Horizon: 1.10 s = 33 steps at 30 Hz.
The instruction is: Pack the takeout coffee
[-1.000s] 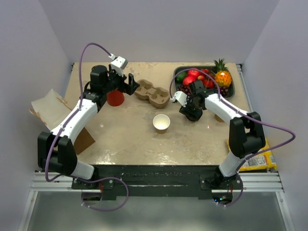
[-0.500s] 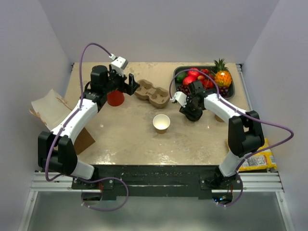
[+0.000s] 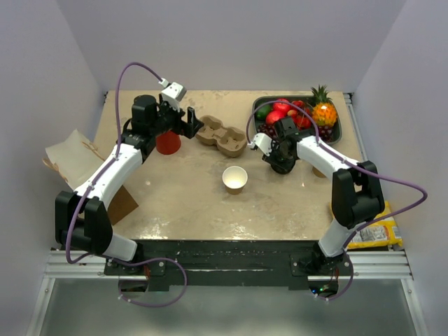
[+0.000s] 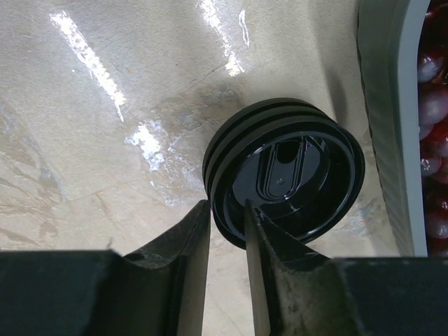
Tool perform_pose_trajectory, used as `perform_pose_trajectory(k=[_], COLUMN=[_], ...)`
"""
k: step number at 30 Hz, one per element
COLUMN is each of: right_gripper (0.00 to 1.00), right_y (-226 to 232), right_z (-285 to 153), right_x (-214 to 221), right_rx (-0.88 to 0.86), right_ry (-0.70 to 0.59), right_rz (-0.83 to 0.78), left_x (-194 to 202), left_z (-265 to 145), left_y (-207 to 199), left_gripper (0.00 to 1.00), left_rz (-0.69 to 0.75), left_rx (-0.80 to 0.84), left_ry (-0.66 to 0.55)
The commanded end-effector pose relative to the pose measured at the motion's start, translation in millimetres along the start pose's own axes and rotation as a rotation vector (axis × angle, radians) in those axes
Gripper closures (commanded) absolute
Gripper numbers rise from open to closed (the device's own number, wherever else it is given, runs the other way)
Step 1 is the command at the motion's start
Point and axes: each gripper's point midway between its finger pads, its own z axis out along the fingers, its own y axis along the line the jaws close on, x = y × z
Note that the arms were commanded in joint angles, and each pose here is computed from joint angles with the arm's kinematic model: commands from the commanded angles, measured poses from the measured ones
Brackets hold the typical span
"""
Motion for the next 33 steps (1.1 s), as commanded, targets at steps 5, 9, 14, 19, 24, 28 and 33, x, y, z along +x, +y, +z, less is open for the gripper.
perform_pose_trajectory(k=[5, 9, 14, 19, 24, 28, 33], right_gripper=[0.84, 0.90, 0.97, 0.99, 0.74, 0.66, 0.66], right_y=[-4, -7, -9, -9, -13, -31, -59], right_z=[-8, -22, -48, -56, -50, -47, -48], right_x=[-2, -6, -18, -24, -21, -10, -9], right_rx=[0.020, 0.033, 0.040, 0.030, 0.065, 0.148, 0.176], right_ry=[0.000, -0.013, -0.053, -0.077, -0.076, -0.055, -0.063], right_rz=[0.018, 0.035, 0.050, 0.071, 0.057, 0.064, 0.184], left_x=[-16, -11, -5, -2, -2, 0, 5], left_z=[1, 1, 1, 3, 3, 2, 3], left_y=[-7, -8, -10, -14, -17, -17, -16], left_gripper=[0.09, 0.09, 0.10, 0.11, 0.11, 0.11, 0.11], left_rz=[0.006, 0.012, 0.029, 0.036, 0.045, 0.055, 0.055], left_rx=[0.030, 0.032, 0.035, 0.048, 0.055, 0.050, 0.049], left_ry=[-0.053, -0.045, -0.033, -0.027, -0.022, -0.012, 0.000])
